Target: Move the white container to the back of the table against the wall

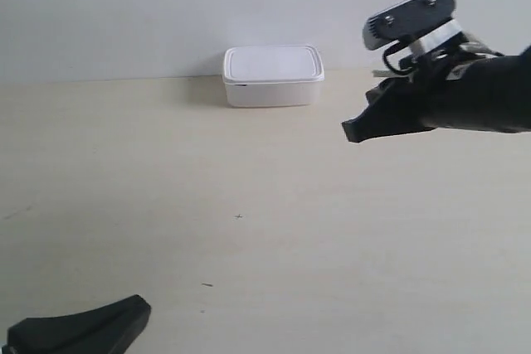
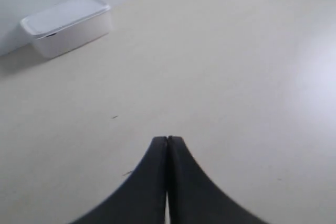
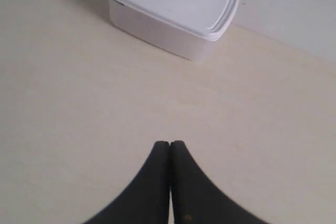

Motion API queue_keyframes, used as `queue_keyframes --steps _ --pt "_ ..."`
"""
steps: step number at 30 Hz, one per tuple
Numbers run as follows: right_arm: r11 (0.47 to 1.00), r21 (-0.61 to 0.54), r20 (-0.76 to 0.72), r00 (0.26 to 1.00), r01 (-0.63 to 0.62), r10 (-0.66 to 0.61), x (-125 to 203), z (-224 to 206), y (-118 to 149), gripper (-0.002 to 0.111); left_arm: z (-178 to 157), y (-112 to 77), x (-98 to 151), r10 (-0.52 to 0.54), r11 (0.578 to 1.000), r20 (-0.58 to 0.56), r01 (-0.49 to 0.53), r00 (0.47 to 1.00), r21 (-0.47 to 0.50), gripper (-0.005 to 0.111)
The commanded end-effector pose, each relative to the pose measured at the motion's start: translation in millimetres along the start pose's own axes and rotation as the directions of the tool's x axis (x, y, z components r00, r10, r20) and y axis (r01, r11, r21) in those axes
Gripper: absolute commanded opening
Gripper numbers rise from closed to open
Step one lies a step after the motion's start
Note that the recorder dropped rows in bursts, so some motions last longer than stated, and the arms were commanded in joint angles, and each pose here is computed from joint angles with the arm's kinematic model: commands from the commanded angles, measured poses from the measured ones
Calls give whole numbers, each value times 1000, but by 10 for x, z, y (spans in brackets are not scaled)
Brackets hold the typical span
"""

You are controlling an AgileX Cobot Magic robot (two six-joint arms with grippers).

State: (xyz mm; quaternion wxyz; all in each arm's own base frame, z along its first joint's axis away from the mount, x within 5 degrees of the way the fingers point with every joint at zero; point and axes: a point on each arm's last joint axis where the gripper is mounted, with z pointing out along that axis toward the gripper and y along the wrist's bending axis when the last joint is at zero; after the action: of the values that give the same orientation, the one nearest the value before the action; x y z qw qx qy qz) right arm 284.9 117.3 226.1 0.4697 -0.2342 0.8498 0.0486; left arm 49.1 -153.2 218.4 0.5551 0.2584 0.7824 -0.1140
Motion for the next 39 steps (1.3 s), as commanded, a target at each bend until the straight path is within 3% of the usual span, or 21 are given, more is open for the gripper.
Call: queue_keyframes --steps 1,3,11,18,25,32,39 --pt "995 18 120 988 -103 100 22 -531 -21 0 3 -97 -43 -16 992 41 10 999 124 0" --pt "988 8 171 974 -156 152 37 -761 -20 0 29 -116 -58 -16 985 37 10 999 172 0" --pt "979 -105 310 929 -177 201 24 -1687 53 0 143 4 -137 -65 952 -30 71 997 299 0" --pt "951 -257 382 885 -174 266 203 -2401 190 0 290 478 -219 -246 952 -69 254 967 168 0" --pt "938 -314 497 817 -146 293 379 -2815 249 0 206 792 -276 -335 942 38 333 941 46 0" --pt "923 -361 550 768 -135 328 559 -3093 299 0 4 1097 -61 -399 901 158 418 903 -116 0" --pt "919 -380 597 732 -104 329 749 -3301 346 0 -197 1213 -29 -450 863 273 493 850 -110 0"
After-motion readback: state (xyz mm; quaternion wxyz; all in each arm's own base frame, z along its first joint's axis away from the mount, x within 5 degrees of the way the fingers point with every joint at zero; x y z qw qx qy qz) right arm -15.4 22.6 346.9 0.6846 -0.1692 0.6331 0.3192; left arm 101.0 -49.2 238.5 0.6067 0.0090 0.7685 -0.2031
